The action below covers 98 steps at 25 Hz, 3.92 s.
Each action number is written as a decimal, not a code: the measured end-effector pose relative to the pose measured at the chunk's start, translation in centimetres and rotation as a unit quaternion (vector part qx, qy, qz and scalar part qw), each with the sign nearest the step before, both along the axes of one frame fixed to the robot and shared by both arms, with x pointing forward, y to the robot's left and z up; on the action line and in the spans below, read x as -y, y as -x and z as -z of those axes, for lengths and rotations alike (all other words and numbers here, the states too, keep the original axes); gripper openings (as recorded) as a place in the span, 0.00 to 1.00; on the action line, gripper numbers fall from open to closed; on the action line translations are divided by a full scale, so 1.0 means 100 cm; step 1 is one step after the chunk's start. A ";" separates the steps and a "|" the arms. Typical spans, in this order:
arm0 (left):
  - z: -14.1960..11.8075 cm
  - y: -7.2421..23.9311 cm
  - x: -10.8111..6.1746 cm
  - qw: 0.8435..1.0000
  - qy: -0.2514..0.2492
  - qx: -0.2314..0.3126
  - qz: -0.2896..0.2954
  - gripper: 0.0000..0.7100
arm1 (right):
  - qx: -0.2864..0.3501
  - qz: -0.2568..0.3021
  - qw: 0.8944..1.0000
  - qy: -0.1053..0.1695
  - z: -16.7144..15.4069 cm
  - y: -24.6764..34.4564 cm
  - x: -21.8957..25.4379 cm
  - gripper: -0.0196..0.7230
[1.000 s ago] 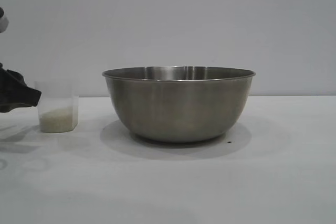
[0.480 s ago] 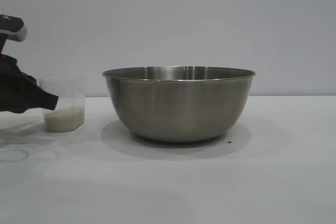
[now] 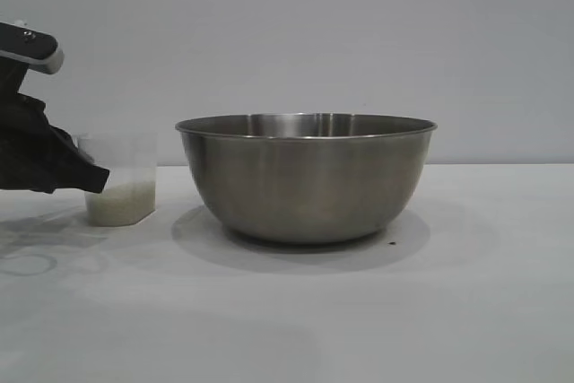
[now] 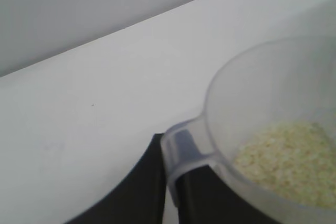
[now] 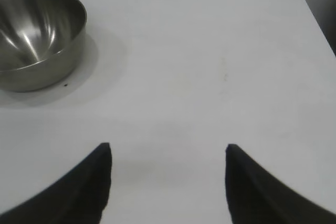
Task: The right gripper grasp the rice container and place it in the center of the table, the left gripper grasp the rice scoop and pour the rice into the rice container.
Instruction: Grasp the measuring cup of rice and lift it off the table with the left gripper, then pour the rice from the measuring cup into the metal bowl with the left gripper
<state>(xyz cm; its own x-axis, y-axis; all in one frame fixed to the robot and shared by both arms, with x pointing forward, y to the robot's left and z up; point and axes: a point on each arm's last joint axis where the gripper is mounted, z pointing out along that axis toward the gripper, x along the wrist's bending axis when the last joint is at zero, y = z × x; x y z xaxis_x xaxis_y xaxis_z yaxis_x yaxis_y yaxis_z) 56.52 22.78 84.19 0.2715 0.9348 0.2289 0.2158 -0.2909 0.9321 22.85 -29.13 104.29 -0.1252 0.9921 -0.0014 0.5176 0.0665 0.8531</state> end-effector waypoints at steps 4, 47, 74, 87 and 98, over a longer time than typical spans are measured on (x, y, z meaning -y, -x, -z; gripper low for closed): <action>0.000 0.000 0.000 1.000 -0.001 0.000 0.000 0.00 | 0.000 0.000 1.000 0.000 0.000 0.000 0.000 0.56; -0.013 -0.002 0.001 1.000 0.000 0.020 0.005 0.00 | 0.000 0.000 1.000 0.000 0.000 0.000 0.000 0.56; -0.122 -0.021 0.030 0.954 -0.105 0.238 0.148 0.00 | 0.000 0.000 1.000 0.000 0.000 0.000 0.000 0.56; -0.162 -0.035 0.065 0.847 -0.215 0.370 0.315 0.00 | 0.000 0.000 1.000 0.000 0.000 0.000 0.000 0.56; -0.166 -0.024 0.107 0.725 -0.335 0.452 0.398 0.00 | 0.000 0.000 1.000 0.000 0.000 0.000 0.000 0.56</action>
